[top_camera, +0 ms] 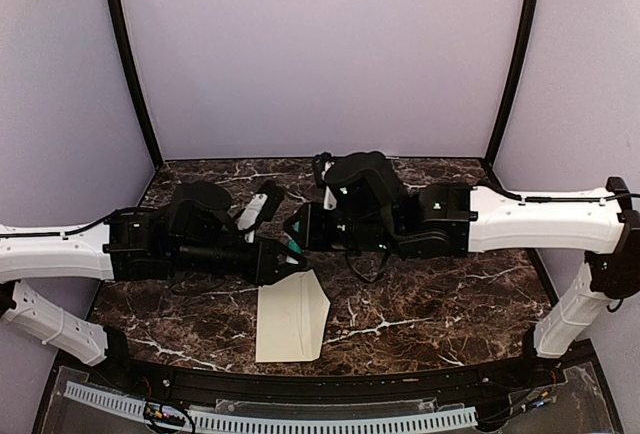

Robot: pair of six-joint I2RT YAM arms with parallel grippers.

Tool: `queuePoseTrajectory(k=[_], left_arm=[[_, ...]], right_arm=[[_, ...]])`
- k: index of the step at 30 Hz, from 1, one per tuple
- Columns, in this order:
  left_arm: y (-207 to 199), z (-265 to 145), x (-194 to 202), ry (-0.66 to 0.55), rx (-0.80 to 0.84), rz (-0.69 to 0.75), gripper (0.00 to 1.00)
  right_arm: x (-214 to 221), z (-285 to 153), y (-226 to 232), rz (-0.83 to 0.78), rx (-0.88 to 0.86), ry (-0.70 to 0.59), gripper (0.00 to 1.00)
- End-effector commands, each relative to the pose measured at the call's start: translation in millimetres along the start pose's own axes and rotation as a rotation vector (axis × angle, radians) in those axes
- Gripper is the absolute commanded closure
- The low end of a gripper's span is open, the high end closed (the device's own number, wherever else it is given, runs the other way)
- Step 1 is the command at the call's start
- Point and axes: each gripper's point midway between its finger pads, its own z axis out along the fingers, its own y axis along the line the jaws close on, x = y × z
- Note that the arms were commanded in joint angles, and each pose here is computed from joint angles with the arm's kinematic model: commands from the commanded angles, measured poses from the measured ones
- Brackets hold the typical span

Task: Place the letter into the envelope and seal it
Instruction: Unscrew the solid glue.

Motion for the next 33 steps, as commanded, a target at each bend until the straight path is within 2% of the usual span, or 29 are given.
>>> queuePoseTrajectory(k=[1, 4, 7, 9, 12, 18, 25, 30, 33], left_arm=[[-24, -11, -20, -0.079, 0.107, -0.052, 1.0], [-37, -24, -25, -0.123, 0.194, -0.089, 1.0], [-58, -37, -30, -0.142, 0.317, -0.097, 1.0], [-72, -47, -32, -0.146, 0.399, -0.091, 1.0], [-93, -60, -29, -0.129, 0.524, -0.064, 1.0], [-132, -91, -28, -0.116, 0.757, 0.049, 1.0], [-153, -109, -20, -0.066, 0.895, 0.115, 1.0], [-159, -107, -17, -0.024, 0.926, 0.123, 1.0], [-160, -106, -16, -0.015, 0.937, 0.123, 1.0]], right_arm=[[-21, -27, 33, 0.009, -0.127, -0.07, 0.83], [-28, -49, 41, -0.005, -0.224, -0.108, 0.6], [-34, -77, 54, -0.029, -0.368, -0.144, 0.31], [-35, -99, 66, -0.049, -0.49, -0.151, 0.2], [-35, -123, 70, -0.055, -0.625, -0.175, 0.11], [-35, -152, 77, -0.096, -0.827, -0.201, 0.08], [-26, -176, 108, -0.178, -1.059, -0.166, 0.12], [-18, -170, 122, -0.2, -1.117, -0.111, 0.23], [-18, -169, 125, -0.201, -1.13, -0.111, 0.37]])
